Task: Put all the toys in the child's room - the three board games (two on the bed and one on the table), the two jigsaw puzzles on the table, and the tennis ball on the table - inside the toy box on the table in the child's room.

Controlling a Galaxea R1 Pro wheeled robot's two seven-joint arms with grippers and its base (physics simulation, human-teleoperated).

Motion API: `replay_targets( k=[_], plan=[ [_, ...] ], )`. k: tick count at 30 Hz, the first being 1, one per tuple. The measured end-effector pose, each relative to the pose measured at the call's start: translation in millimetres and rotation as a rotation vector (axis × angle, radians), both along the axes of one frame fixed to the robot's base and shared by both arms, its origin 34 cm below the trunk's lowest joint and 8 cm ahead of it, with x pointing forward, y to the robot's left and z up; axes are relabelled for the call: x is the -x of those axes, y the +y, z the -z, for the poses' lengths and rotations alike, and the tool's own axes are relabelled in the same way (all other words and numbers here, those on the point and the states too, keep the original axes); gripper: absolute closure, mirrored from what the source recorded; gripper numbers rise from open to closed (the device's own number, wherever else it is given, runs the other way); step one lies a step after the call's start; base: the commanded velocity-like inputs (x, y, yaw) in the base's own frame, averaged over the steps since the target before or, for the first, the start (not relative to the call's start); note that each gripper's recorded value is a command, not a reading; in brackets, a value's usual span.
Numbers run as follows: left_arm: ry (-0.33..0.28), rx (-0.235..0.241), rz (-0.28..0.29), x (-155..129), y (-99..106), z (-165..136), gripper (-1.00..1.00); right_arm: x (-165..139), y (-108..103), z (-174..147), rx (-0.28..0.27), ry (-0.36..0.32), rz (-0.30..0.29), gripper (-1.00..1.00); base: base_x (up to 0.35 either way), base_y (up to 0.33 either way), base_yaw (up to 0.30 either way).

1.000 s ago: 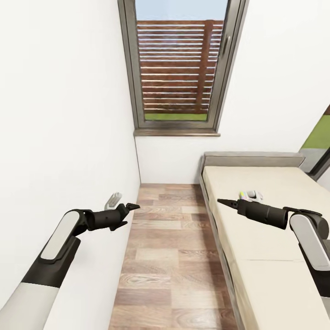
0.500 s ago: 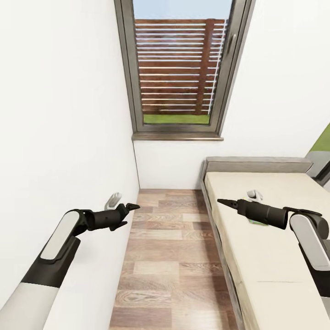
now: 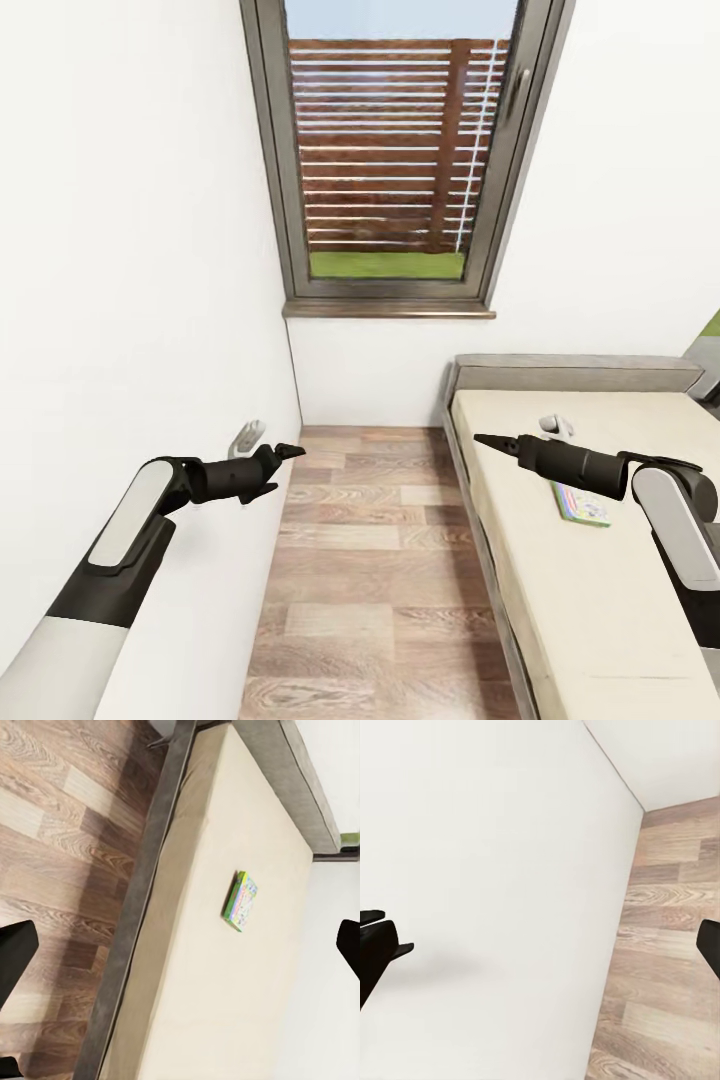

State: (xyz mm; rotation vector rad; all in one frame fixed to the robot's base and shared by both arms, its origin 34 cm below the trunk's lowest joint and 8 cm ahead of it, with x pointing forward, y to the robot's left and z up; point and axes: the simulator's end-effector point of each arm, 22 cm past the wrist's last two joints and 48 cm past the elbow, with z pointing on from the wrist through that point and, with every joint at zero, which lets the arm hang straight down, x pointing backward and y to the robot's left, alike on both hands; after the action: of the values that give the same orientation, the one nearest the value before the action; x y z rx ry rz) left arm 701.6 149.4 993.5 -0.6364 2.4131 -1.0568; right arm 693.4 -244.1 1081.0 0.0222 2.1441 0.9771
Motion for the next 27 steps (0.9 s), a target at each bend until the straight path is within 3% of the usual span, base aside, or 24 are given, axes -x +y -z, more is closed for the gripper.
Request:
replay_targets(
  k=[27],
  plan=[
    [0.003, 0.0, 0.002, 0.6, -0.6, 1.2, -1.0, 0.1, 0.1, -2.1, 0.003, -0.006, -0.001, -1.0, 0.327, 0.0, 0.0]
  ],
)
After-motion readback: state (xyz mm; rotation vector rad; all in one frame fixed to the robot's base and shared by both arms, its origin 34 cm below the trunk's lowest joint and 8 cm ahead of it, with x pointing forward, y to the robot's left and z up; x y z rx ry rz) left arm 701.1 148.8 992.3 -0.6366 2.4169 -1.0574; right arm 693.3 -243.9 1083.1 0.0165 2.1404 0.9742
